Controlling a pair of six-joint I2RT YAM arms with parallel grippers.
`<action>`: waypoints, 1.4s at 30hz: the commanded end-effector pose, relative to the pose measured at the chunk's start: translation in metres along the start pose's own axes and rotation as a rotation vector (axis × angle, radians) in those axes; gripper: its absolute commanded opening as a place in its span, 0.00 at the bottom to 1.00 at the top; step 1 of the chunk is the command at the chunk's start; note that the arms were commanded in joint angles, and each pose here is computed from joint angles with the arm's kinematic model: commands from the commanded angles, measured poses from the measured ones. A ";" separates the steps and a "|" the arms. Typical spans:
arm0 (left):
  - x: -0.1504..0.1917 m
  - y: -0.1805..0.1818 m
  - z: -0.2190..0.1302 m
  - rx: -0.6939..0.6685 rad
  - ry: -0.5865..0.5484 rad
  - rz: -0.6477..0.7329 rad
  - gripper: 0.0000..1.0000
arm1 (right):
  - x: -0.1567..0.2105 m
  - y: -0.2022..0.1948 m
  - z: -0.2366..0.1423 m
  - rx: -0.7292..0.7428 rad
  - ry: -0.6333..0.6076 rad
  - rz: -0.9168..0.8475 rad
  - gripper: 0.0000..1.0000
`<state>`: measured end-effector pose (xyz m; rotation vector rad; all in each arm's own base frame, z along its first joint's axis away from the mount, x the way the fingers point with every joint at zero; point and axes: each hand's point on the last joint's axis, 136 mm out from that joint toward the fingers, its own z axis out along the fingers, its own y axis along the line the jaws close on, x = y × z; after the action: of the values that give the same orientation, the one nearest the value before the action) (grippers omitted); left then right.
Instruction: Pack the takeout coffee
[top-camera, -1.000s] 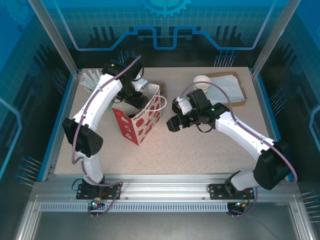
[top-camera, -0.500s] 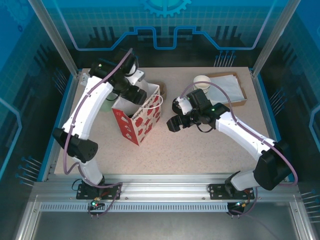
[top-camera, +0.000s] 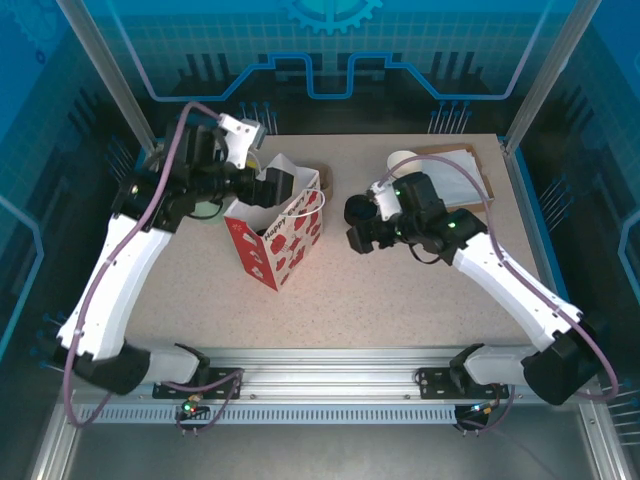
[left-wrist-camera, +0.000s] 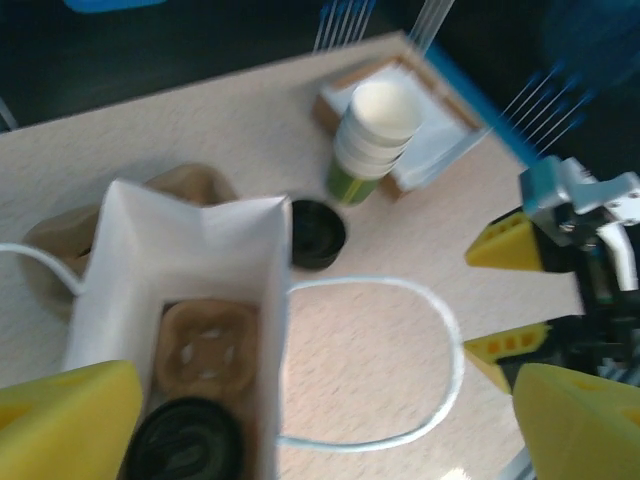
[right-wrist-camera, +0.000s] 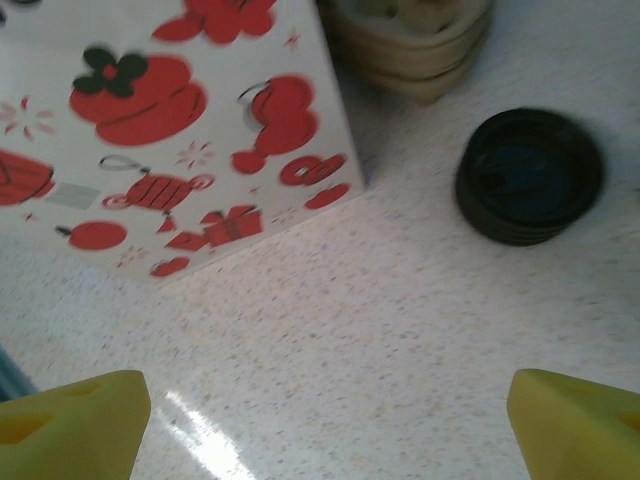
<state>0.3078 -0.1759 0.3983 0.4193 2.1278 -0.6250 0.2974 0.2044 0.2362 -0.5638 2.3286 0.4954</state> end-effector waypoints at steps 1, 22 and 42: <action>-0.034 -0.026 -0.008 0.149 -0.195 -0.062 0.99 | -0.030 -0.034 -0.034 0.132 -0.130 0.033 0.95; 0.006 -0.009 0.009 0.147 -0.111 -0.203 0.99 | -0.077 -0.182 -0.045 0.333 -0.218 0.381 0.93; -0.037 0.076 -0.019 -0.192 -0.279 -0.272 0.91 | -0.105 -0.112 -0.014 0.166 -0.186 0.160 0.83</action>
<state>0.3428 -0.1511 0.4115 0.0693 1.9782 -0.7547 0.4360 0.0909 0.2678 -0.0729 2.3133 0.3109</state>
